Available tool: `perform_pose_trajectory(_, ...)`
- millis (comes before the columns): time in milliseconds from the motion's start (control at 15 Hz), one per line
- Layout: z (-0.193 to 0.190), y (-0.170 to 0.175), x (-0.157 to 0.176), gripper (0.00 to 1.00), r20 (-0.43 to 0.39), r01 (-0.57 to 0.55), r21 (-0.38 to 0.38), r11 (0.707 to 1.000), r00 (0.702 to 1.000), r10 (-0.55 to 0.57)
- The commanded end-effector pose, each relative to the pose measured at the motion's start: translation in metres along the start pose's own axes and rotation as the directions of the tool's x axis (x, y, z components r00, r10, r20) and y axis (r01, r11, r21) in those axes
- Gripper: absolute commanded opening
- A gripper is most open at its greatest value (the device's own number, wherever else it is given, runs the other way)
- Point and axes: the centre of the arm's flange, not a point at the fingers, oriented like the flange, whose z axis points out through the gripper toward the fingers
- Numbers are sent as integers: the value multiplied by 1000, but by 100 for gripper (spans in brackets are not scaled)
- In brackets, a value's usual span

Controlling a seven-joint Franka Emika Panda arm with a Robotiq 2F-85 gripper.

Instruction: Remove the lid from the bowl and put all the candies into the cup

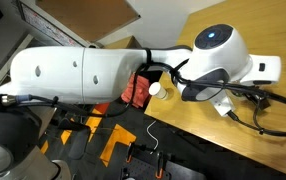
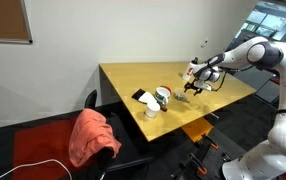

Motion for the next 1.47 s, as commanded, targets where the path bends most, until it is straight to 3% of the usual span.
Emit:
perform_pose_trajectory(0, 9, -3, 5, 100, -17, -12, 11, 1000, 1000, 12)
perform_pose_trajectory(400, 25, -3, 22, 100, -23, -19, 8, 1000, 1000, 19)
perform_pose_trajectory(467, 27, -3, 25, 94, -21, -18, 7, 1000, 1000, 18)
perform_pose_trajectory(533, 29, -3, 27, 74, -21, -16, 5, 1000, 1000, 16)
perform_pose_trajectory(667, 32, -3, 30, 69, -24, -12, 0, 1000, 1000, 12)
perform_pose_trajectory(1200, 36, -10, 34, 7, -30, 3, 2, 1000, 1000, -3)
perform_pose_trajectory(1267, 33, -12, 32, 1, -30, 6, 4, 1000, 1000, -6)
perform_pose_trajectory(1400, 21, -16, 30, 2, -31, 13, 15, 1000, 999, -12)
